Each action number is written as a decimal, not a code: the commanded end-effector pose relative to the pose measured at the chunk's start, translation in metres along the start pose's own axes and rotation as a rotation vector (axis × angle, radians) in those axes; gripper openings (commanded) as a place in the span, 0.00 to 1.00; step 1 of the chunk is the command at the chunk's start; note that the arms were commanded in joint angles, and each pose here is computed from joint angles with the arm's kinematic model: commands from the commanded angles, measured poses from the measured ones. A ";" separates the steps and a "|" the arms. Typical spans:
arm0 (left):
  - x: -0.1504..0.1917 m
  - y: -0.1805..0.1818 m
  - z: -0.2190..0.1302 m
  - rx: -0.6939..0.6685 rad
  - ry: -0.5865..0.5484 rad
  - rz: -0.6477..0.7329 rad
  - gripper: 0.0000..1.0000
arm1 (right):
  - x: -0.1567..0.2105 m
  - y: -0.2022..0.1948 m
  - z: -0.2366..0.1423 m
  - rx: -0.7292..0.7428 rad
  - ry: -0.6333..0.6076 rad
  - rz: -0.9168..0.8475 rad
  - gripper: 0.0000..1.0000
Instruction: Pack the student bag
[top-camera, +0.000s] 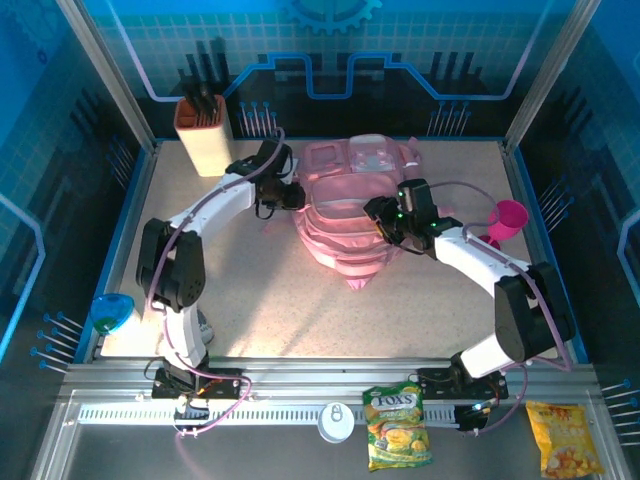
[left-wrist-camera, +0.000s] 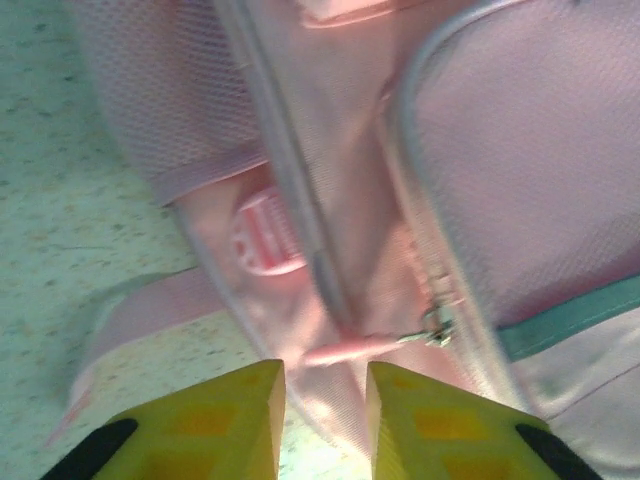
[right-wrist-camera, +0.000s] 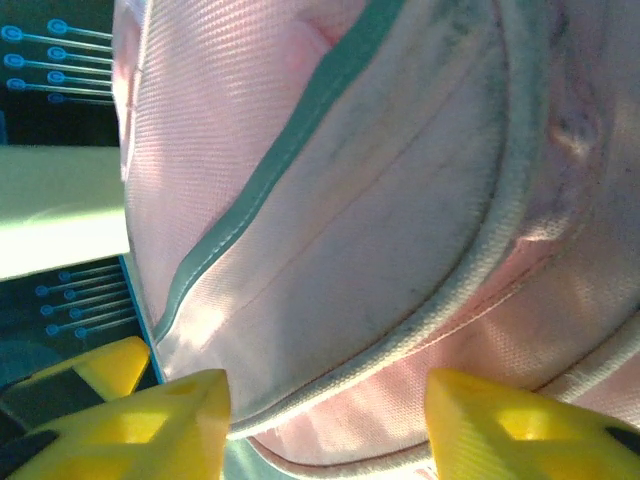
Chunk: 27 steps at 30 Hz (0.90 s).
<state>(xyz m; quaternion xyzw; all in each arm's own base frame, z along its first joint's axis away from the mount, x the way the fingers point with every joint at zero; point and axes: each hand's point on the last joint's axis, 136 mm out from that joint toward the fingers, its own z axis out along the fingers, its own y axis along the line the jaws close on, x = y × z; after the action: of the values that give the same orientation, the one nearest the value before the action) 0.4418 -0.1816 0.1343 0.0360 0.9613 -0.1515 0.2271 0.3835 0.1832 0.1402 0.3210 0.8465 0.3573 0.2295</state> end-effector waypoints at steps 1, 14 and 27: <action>0.021 0.015 -0.036 -0.042 -0.005 -0.130 0.41 | -0.006 0.018 -0.021 -0.012 -0.038 -0.147 0.68; 0.168 0.125 -0.093 -0.367 0.088 -0.497 0.88 | -0.010 0.026 -0.031 0.104 -0.091 -0.385 0.88; 0.252 0.201 -0.121 -0.695 0.114 -0.804 0.98 | -0.009 0.035 -0.010 0.104 -0.052 -0.417 0.98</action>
<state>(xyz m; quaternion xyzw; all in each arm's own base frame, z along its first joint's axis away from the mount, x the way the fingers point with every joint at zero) 0.2115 0.0260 0.0693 -0.3585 0.9260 0.0623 0.1012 0.3927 0.1833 0.1660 0.1787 0.9029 0.2533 0.2976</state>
